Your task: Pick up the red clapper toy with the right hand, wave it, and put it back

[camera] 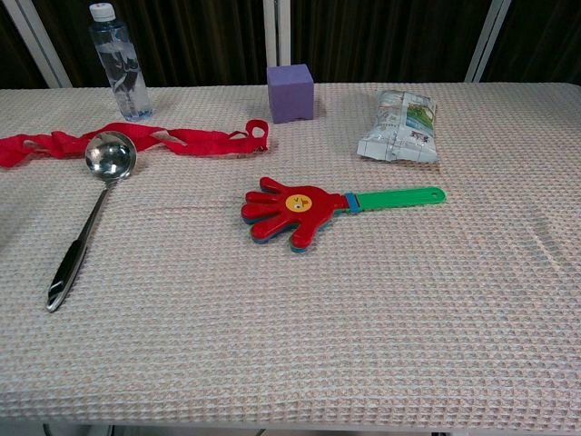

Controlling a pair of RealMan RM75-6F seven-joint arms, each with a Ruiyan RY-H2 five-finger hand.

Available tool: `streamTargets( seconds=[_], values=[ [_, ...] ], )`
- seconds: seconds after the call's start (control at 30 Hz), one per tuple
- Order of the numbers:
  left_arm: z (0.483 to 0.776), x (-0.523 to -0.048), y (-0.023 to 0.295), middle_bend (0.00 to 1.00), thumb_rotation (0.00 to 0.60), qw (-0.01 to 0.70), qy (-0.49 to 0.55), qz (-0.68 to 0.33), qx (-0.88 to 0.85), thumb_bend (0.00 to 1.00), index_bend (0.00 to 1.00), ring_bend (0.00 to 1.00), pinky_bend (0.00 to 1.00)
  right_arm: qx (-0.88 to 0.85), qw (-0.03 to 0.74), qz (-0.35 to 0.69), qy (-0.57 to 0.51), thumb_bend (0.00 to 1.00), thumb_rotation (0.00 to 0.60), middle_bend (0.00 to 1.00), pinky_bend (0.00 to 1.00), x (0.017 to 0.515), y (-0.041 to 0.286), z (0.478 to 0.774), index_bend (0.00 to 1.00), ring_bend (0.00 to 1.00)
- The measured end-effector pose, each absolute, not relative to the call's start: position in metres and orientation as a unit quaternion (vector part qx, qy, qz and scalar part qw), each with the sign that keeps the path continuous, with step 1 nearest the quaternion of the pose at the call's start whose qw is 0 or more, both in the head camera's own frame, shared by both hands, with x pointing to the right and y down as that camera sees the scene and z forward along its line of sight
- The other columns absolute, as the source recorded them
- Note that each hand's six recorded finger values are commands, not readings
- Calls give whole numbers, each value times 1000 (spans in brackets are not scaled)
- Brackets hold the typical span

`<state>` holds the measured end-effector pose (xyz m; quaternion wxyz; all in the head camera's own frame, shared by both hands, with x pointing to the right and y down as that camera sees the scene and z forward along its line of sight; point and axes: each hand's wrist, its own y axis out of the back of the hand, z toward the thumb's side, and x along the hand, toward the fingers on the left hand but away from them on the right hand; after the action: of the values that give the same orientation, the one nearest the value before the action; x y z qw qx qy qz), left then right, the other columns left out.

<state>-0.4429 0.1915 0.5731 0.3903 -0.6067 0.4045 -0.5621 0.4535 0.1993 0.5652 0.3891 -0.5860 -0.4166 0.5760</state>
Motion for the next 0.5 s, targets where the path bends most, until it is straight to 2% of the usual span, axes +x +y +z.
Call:
streamTargets(
  seconds=[0.5],
  values=[
    [568, -444, 199, 70, 600, 387, 410, -566, -601, 89, 74, 0, 36, -590, 386, 576, -414, 269, 600, 0, 0, 455, 198, 568, 0, 0]
  ],
)
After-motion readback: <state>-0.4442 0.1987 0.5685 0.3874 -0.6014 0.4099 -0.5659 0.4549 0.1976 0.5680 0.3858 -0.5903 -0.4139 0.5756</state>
